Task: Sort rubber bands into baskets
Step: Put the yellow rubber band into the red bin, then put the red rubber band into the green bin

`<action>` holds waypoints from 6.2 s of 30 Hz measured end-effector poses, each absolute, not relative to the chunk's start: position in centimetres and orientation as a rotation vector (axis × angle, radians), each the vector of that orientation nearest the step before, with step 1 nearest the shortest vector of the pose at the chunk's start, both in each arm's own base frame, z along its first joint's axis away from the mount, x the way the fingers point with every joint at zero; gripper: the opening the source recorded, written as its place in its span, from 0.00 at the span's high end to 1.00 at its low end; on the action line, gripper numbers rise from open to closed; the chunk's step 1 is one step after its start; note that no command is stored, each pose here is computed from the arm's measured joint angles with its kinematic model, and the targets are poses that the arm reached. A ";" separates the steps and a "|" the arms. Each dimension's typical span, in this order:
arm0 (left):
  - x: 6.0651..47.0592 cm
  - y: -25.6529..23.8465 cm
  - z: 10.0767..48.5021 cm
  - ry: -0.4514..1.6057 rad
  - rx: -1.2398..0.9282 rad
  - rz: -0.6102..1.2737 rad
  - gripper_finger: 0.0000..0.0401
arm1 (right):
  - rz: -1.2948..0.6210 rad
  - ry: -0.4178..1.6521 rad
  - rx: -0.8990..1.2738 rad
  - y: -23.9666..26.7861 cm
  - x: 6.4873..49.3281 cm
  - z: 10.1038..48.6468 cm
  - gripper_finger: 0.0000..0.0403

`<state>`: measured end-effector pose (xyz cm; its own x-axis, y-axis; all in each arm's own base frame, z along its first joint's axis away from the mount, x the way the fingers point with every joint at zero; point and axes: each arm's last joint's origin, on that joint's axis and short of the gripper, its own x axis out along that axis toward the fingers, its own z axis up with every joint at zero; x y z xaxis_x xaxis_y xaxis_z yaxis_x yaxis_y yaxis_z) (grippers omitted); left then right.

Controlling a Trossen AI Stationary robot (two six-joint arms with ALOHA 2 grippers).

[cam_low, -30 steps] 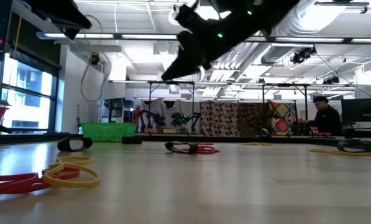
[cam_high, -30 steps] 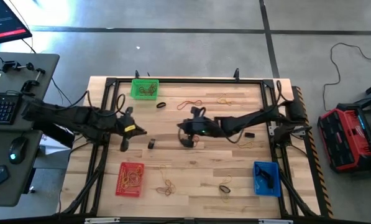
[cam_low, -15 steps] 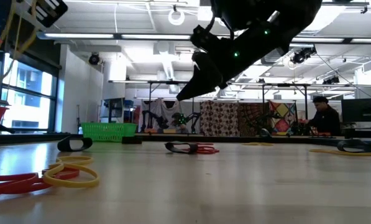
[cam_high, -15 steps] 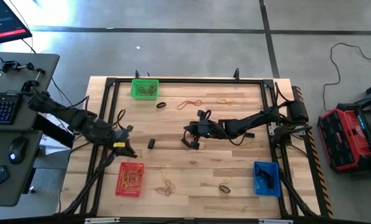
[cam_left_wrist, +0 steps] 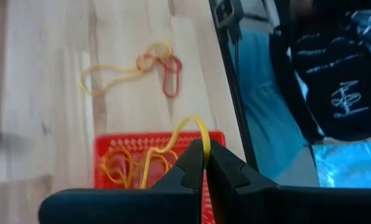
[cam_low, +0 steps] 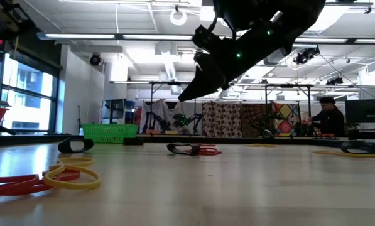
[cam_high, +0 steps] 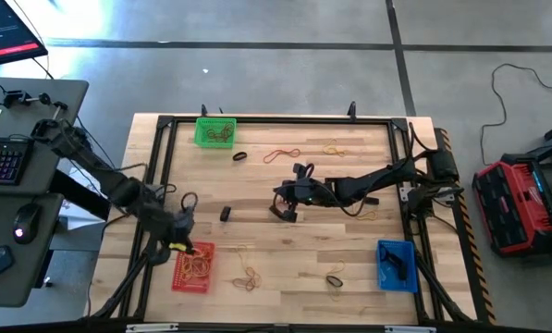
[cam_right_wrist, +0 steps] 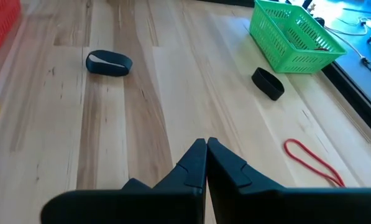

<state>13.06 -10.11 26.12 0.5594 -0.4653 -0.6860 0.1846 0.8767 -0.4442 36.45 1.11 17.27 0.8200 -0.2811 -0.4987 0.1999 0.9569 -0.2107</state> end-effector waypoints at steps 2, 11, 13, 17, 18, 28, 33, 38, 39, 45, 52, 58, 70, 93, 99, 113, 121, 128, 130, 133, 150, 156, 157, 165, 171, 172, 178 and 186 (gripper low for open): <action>13.2 -10.7 25.7 0.939 -0.349 -0.382 1.00 | -0.256 0.555 -0.157 1.1 36.4 17.3 1.00; 13.9 -12.9 23.4 1.074 -0.372 -0.265 1.00 | -0.252 0.555 -0.160 1.2 36.5 17.3 1.00; 14.2 -13.2 22.8 1.102 -0.379 -0.236 0.99 | -0.252 0.555 -0.160 1.2 36.5 17.3 1.00; 14.6 -13.7 21.9 1.162 -0.392 -0.197 0.94 | -0.252 0.555 -0.160 1.2 36.5 17.3 1.00; 14.7 -13.7 21.6 1.181 -0.391 -0.191 0.92 | -0.252 0.555 -0.160 1.2 36.5 17.3 1.00; 14.5 -13.8 20.3 1.318 -0.394 -0.117 0.72 | -0.252 0.556 -0.160 1.2 36.5 17.3 1.00; 14.5 -13.8 20.4 1.314 -0.377 -0.138 0.69 | -0.252 0.556 -0.160 1.2 36.5 17.3 1.00; 14.4 -13.8 20.4 1.337 -0.399 -0.145 0.69 | -0.252 0.556 -0.160 1.2 36.5 17.3 1.00; 14.4 -13.9 20.5 1.331 -0.401 -0.151 0.69 | -0.252 0.556 -0.160 1.2 36.5 17.3 1.00; 15.9 -14.8 22.8 1.149 -0.384 -0.263 0.69 | -0.252 0.556 -0.161 1.2 36.5 17.2 1.00; 19.2 -15.2 23.7 1.055 -0.316 -0.293 0.69 | -0.252 0.556 -0.160 1.2 36.5 17.2 1.00; 22.8 -15.1 22.3 1.123 -0.235 -0.236 0.69 | -0.252 0.556 -0.160 1.2 36.5 17.2 1.00; 25.9 -15.7 19.9 1.214 -0.166 -0.213 0.69 | -0.260 0.551 -0.131 1.2 36.5 17.3 1.00; 27.3 -19.6 12.6 1.241 -0.019 -0.213 0.69 | -0.274 0.538 -0.043 1.6 36.4 17.2 1.00; 27.1 -19.6 14.3 1.189 -0.063 -0.239 0.69 | -0.274 0.538 -0.043 1.6 36.4 17.2 1.00; 27.4 -19.6 14.6 1.189 -0.181 -0.196 0.69 | -0.273 0.538 -0.044 1.7 36.4 17.2 1.00; 27.5 -19.8 13.4 1.211 -0.167 -0.175 0.69 | -0.272 0.538 -0.045 1.7 36.4 17.2 1.00; 27.7 -19.9 12.7 1.217 -0.169 -0.159 0.72 | -0.272 0.538 -0.047 1.7 36.4 17.2 1.00; 27.7 -19.9 12.7 1.213 -0.169 -0.145 0.76 | -0.272 0.538 -0.047 1.7 36.4 17.2 1.00; 27.7 -19.8 12.6 1.215 -0.165 -0.137 0.85 | -0.272 0.538 -0.045 1.7 36.4 17.2 1.00; 27.4 -20.2 16.3 1.211 -0.105 -0.164 1.00 | -0.272 0.538 -0.044 1.7 36.4 17.2 1.00; 27.4 -20.8 18.4 1.251 -0.035 -0.129 1.00 | -0.273 0.538 -0.044 1.7 36.4 17.2 1.00; 27.3 -20.8 18.8 1.264 -0.010 -0.104 1.00 | -0.272 0.538 -0.044 1.7 36.4 17.2 1.00; 27.7 -20.3 23.2 1.270 0.095 0.062 1.00 | -0.271 0.538 -0.045 1.8 36.4 17.2 1.00; 27.3 -17.7 26.7 1.215 0.101 0.185 1.00 | -0.248 0.540 -0.074 2.3 36.4 17.3 1.00; 27.1 -17.1 27.4 1.197 0.090 0.205 1.00 | -0.246 0.539 -0.075 2.4 36.4 17.3 1.00; 25.7 -12.9 31.6 1.077 0.011 0.266 1.00 | -0.248 0.537 -0.097 2.1 36.5 17.3 1.00; 24.3 -5.4 35.0 1.018 -0.035 0.408 1.00 | -0.274 0.540 -0.108 0.9 36.5 17.3 1.00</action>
<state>24.26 -5.41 35.02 0.4569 0.3148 -0.8319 -0.3466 0.9244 0.1595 36.53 0.89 17.32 0.8224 -0.2851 -0.4924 0.2284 0.9580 -0.1732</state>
